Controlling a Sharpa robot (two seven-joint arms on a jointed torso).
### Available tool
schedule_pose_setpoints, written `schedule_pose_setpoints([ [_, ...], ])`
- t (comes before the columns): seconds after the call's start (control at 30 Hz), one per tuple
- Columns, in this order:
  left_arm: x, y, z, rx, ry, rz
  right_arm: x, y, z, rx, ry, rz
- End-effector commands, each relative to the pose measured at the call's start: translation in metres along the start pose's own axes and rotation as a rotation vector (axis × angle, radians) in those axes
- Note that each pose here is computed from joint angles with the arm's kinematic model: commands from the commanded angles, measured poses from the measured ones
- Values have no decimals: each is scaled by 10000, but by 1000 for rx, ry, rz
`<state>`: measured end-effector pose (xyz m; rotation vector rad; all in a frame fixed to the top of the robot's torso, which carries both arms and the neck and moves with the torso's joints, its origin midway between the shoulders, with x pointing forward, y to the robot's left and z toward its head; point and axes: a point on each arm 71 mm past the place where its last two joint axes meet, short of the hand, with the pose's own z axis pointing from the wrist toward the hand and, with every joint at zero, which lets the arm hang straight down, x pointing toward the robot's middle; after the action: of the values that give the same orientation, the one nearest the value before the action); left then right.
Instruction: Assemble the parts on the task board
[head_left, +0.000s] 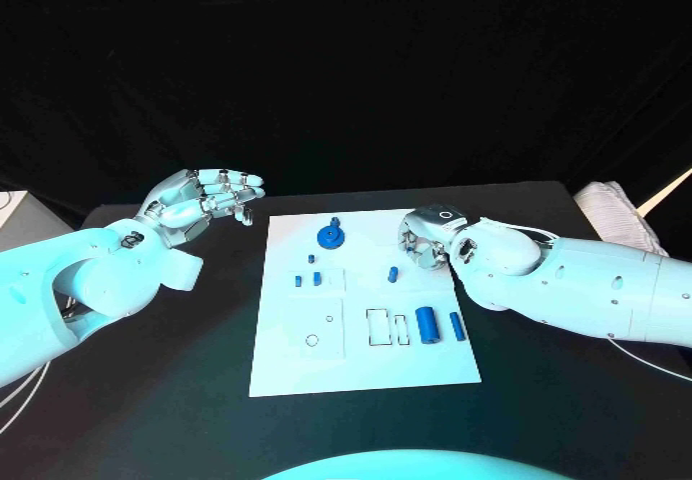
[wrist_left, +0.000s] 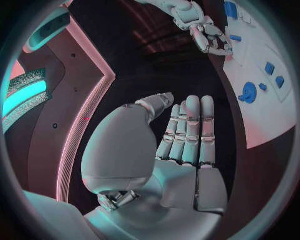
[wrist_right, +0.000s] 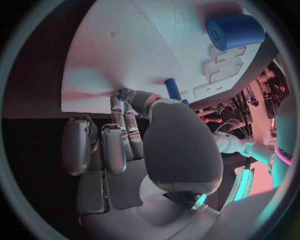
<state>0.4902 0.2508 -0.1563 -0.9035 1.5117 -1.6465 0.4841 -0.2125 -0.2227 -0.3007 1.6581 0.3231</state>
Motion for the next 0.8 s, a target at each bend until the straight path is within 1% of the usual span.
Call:
schedule_pose_setpoints([
  [0.03,15,-9,3,6,13,-13,-53,38,-19,-14,-59,7],
  [0.27,6,-7,7,5,11,-12,-172,35,-68,-16,-98,39],
  [0.43,10,-8,8,7,11,-14,-317,42,-115,-30,-139,64],
  [0.53,18,-8,11,8,13,-15,-383,64,-155,-40,-154,80],
  [0.67,23,-9,15,9,13,-16,-445,166,-215,-72,-167,115],
  [0.8,31,-7,24,11,13,-19,-453,357,-263,-123,-162,156],
])
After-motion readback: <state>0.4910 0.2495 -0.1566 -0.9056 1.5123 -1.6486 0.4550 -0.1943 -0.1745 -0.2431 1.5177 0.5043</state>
